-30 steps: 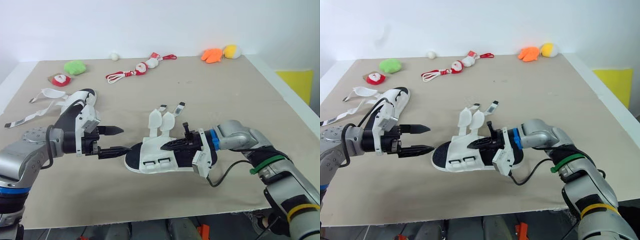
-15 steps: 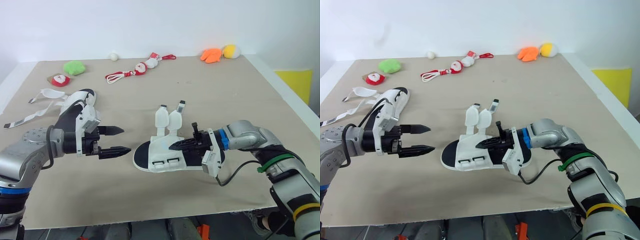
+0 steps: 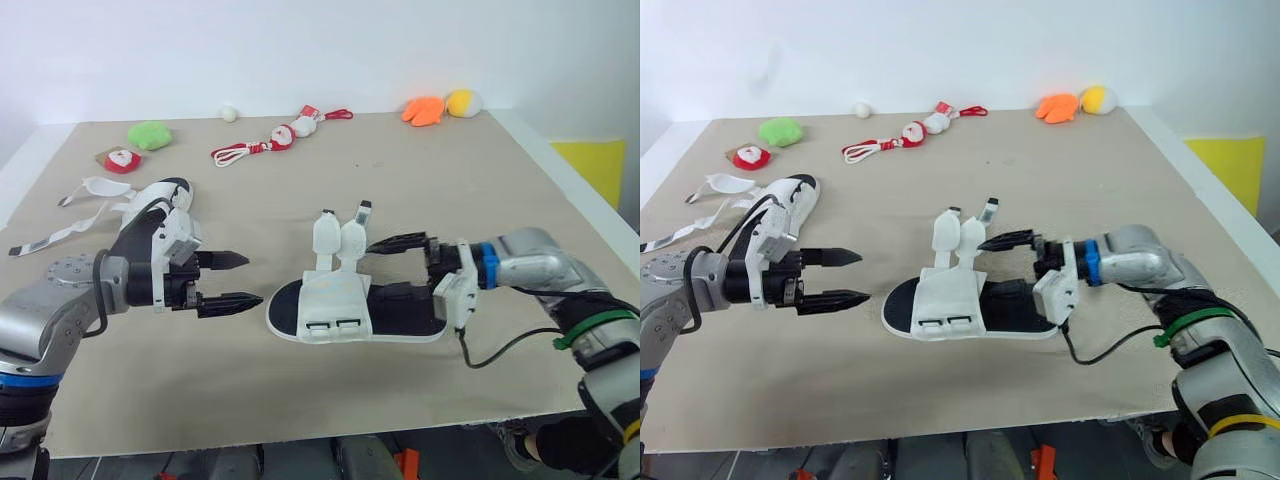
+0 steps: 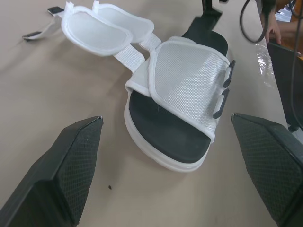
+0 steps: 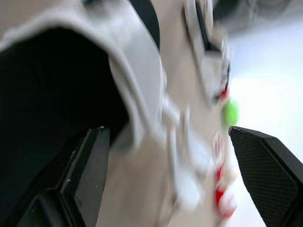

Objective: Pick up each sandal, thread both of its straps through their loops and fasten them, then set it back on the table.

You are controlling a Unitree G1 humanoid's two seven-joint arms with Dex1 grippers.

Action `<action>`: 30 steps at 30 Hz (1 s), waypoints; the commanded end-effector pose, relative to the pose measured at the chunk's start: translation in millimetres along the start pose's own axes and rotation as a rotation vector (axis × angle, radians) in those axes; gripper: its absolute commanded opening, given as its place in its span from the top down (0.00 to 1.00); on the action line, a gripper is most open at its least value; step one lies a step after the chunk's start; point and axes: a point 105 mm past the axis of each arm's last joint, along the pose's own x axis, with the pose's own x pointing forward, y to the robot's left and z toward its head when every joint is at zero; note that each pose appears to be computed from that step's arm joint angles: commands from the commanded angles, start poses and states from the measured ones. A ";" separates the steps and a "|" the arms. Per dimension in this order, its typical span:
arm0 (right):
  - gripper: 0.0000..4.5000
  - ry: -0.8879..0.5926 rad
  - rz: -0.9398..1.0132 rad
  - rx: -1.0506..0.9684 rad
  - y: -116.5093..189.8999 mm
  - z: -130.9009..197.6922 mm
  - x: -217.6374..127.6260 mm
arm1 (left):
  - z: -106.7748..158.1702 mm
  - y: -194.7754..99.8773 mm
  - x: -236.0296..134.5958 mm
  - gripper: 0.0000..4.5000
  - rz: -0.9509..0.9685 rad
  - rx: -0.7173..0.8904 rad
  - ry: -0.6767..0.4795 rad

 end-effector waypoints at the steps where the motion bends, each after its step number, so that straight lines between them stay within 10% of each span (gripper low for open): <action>1: 0.00 0.055 -0.061 0.127 -20.9 -8.5 -25.1 | 4.8 -2.2 7.4 0.06 -0.003 0.090 -0.004; 11: 0.00 -0.119 -0.303 1.109 -78.6 -1.9 -25.1 | -26.0 -9.6 47.9 0.99 -0.069 0.137 0.064; 30: 0.00 -0.019 -0.432 2.406 -58.5 -56.5 23.6 | -79.6 -4.2 79.8 0.99 -0.039 0.118 0.152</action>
